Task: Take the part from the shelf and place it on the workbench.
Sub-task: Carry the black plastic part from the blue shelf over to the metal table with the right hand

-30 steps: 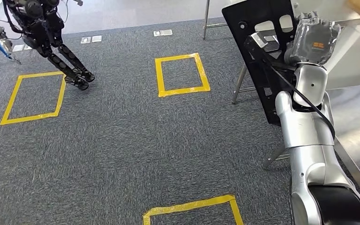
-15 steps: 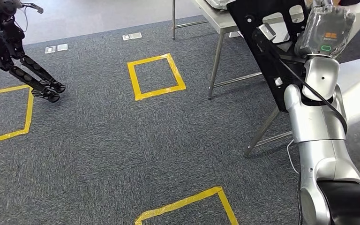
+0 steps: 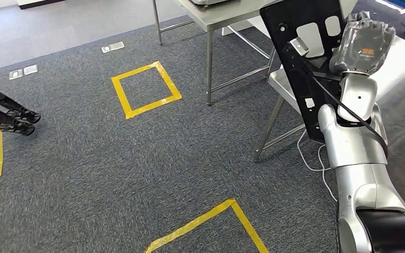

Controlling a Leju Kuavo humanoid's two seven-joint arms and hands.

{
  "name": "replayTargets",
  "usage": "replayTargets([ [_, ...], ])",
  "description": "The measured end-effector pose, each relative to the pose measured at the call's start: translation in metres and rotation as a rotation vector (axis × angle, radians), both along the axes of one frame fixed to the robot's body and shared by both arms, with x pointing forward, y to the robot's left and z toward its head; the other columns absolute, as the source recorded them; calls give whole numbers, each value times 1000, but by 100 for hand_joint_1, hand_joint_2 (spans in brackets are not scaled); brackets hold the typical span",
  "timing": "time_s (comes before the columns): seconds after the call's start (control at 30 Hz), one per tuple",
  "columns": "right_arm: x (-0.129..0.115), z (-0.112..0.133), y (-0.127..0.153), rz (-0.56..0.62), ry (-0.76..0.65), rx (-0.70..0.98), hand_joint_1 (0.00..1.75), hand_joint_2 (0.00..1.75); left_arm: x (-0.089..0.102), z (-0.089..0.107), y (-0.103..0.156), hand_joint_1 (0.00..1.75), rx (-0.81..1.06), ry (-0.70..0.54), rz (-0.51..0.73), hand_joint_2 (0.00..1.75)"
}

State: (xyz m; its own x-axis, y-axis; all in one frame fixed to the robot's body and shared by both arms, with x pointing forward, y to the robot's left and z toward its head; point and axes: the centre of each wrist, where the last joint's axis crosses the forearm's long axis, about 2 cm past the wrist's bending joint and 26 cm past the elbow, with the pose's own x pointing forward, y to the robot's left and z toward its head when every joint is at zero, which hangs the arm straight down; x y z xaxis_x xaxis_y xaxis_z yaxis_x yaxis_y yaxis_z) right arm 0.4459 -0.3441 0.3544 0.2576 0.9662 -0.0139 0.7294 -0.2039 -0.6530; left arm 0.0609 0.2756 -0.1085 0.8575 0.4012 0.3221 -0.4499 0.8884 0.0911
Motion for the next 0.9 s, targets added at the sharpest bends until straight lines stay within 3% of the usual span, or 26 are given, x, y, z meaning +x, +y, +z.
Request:
replayTargets([
  [0.47,3,-6,-5,-13,-9,-3,175,175,-3,0,2,0,48,-27,-4,175],
  [0.73,16,-2,-5,-8,-20,-19,175,175,-4,0,4,0,175,-133,-24,175],
  [0.9,23,20,-6,0,-62,-35,175,175,-2,1,2,0,255,-218,-42,175],
])
